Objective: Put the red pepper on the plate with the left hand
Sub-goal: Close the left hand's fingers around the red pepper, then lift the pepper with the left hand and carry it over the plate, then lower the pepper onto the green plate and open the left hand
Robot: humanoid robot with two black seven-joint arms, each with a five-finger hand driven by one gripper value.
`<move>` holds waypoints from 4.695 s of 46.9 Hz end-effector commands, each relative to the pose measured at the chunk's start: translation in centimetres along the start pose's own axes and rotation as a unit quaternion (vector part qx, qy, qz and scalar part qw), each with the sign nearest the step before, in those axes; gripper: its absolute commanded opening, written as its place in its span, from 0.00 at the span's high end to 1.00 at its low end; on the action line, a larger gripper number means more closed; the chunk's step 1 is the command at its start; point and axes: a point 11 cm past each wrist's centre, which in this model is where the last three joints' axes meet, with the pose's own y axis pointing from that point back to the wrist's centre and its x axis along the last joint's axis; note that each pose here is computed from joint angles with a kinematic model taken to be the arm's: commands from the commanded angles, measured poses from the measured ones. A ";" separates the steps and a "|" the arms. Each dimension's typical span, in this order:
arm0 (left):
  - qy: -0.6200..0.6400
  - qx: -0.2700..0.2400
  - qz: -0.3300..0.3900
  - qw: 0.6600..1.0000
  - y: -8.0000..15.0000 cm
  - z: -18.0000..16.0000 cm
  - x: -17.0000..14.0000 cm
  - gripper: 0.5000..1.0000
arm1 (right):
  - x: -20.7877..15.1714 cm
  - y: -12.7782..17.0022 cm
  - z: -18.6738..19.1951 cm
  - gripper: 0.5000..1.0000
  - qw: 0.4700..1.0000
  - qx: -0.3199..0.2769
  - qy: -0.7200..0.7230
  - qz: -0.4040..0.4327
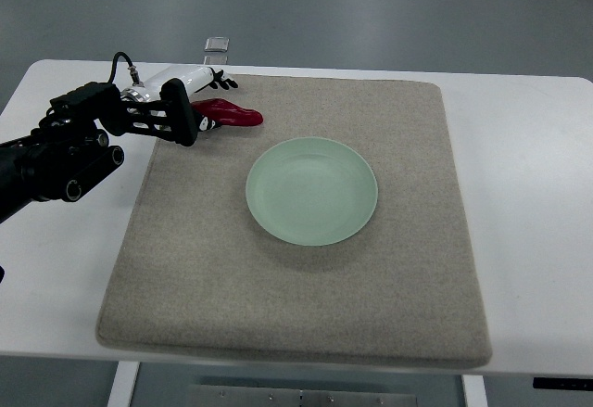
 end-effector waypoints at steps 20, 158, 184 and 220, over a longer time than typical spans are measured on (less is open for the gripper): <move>-0.004 0.003 -0.006 1.000 0.1 -0.2 -0.4 0.56 | 0.0 0.0 0.1 0.14 1.000 -0.001 0.000 0.000; 0.037 -0.142 0.022 0.989 -1.0 9.8 2.3 1.00 | 0.0 0.0 0.0 0.14 1.000 0.000 0.000 -0.001; 0.015 -0.237 -0.034 0.971 0.2 16.3 -0.6 1.00 | 0.0 0.0 0.0 0.14 1.000 0.000 0.000 0.000; -0.018 -0.232 -0.068 0.970 0.5 15.6 -3.5 1.00 | 0.0 0.0 0.0 0.14 1.000 0.000 0.000 -0.001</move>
